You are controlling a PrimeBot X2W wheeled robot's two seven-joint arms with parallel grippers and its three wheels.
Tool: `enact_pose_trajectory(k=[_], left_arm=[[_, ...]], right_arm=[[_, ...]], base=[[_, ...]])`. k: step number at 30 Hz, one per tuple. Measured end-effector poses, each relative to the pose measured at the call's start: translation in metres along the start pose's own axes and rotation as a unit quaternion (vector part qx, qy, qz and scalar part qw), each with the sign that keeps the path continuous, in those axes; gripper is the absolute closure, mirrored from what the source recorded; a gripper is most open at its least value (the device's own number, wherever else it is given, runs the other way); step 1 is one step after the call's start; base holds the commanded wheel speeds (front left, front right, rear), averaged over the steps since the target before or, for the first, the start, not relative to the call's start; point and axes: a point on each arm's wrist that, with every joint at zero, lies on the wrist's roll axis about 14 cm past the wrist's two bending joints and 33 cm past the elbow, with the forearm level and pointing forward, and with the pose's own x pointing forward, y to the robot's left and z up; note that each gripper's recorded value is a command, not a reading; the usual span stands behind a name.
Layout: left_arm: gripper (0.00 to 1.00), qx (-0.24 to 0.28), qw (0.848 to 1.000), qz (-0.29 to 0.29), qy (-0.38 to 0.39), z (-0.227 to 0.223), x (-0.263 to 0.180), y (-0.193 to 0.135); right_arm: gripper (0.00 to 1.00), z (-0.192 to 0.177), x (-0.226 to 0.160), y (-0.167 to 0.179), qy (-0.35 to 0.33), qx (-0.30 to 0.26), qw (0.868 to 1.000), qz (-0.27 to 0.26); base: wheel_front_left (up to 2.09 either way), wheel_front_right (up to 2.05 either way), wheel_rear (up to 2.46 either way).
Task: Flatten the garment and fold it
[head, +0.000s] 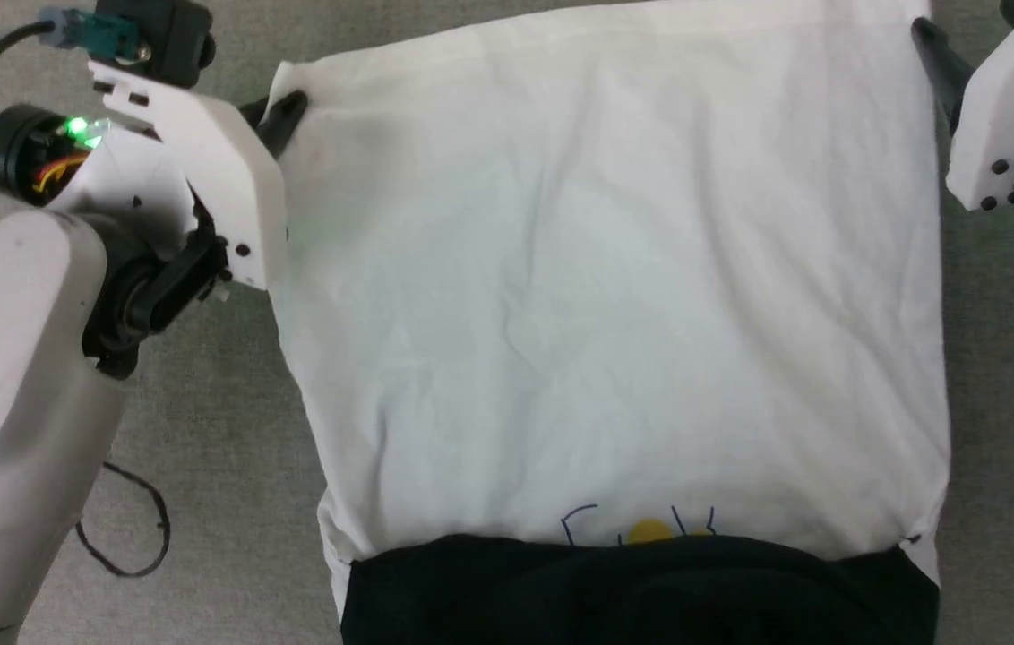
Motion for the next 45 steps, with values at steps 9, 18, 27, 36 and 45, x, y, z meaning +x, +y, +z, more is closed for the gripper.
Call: enact_pose_trajectory(k=[9,18,27,36,45], left_arm=[[1.00,-0.002,1.000,0.002,-0.003,-0.002,0.009,0.006],[1.00,-0.002,0.998,0.008,-0.055,0.019,0.009,0.010],[1.00,0.018,0.974,0.040,-0.220,0.095,-0.022,0.016],[1.00,0.041,0.941,0.047,-0.333,0.150,-0.072,0.007],[1.00,0.076,0.922,0.027,-0.380,0.147,-0.120,-0.014]], right_arm=[[1.00,-0.014,0.025,0.018,0.029,0.024,0.999,0.024],[1.00,0.002,0.018,0.010,-0.015,0.032,0.999,0.007],[1.00,0.058,-0.024,-0.023,-0.125,0.020,0.991,-0.035],[1.00,0.106,-0.077,-0.038,-0.214,0.008,0.975,-0.056],[1.00,0.103,-0.119,-0.023,-0.243,0.008,0.970,-0.031]], base=[[0.00,0.00,0.00],[0.00,0.00,0.00],[0.00,0.00,0.00],[0.00,0.00,0.00],[0.00,0.00,0.00]])
